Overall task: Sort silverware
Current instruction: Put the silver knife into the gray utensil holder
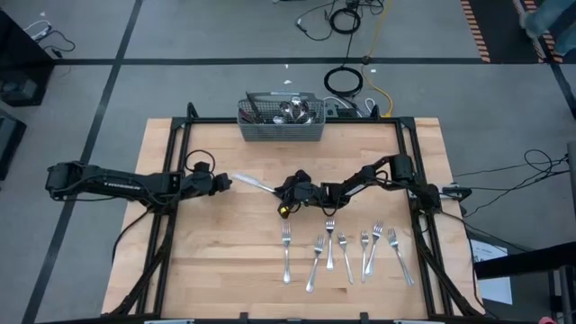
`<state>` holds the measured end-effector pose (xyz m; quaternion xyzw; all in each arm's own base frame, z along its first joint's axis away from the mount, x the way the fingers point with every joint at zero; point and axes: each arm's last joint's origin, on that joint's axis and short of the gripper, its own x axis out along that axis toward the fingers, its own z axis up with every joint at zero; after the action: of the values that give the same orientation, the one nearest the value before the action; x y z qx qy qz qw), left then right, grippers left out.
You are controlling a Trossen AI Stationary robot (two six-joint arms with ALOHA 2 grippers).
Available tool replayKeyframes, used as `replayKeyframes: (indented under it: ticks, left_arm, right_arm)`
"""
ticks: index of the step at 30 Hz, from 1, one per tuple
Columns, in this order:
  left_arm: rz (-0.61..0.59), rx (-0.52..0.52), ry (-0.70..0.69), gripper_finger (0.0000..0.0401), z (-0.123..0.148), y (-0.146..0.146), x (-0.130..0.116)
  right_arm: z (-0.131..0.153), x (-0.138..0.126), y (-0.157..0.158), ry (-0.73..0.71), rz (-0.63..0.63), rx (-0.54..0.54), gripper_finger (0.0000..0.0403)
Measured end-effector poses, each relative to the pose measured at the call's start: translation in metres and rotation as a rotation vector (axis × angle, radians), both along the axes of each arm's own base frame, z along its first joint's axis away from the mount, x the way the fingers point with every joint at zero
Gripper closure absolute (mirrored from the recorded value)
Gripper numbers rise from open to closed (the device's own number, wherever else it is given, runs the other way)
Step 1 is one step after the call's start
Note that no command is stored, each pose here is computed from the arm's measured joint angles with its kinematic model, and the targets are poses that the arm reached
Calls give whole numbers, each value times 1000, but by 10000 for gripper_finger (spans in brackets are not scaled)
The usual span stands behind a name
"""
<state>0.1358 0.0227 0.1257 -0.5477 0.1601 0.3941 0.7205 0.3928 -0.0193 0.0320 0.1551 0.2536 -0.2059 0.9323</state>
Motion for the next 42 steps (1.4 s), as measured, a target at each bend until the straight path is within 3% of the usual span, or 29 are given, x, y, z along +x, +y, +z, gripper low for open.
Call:
replayKeyframes:
  ticks: [2, 7, 23, 30, 35, 42]
  left_arm:
    - [-2, -2, 0, 267, 0, 0, 0]
    - [-8, -8, -2, 267, 0, 0, 0]
    - [22, 47, 12, 267, 0, 1, -1]
    - [-2, 65, 30, 267, 0, 1, -1]
    - [-12, 66, 33, 267, 0, 1, -1]
    - [-43, 95, 51, 267, 0, 1, -1]
  right_arm:
    - [0, 0, 0, 0, 13, 10, 378]
    - [2, 1, -1, -27, 14, 24, 398]
    - [47, -6, -7, 45, -18, -78, 401]
    - [77, -6, -6, 17, 101, -144, 403]
    - [85, -10, -3, 50, 117, -160, 366]
    - [64, -27, -2, 102, 33, -187, 253]
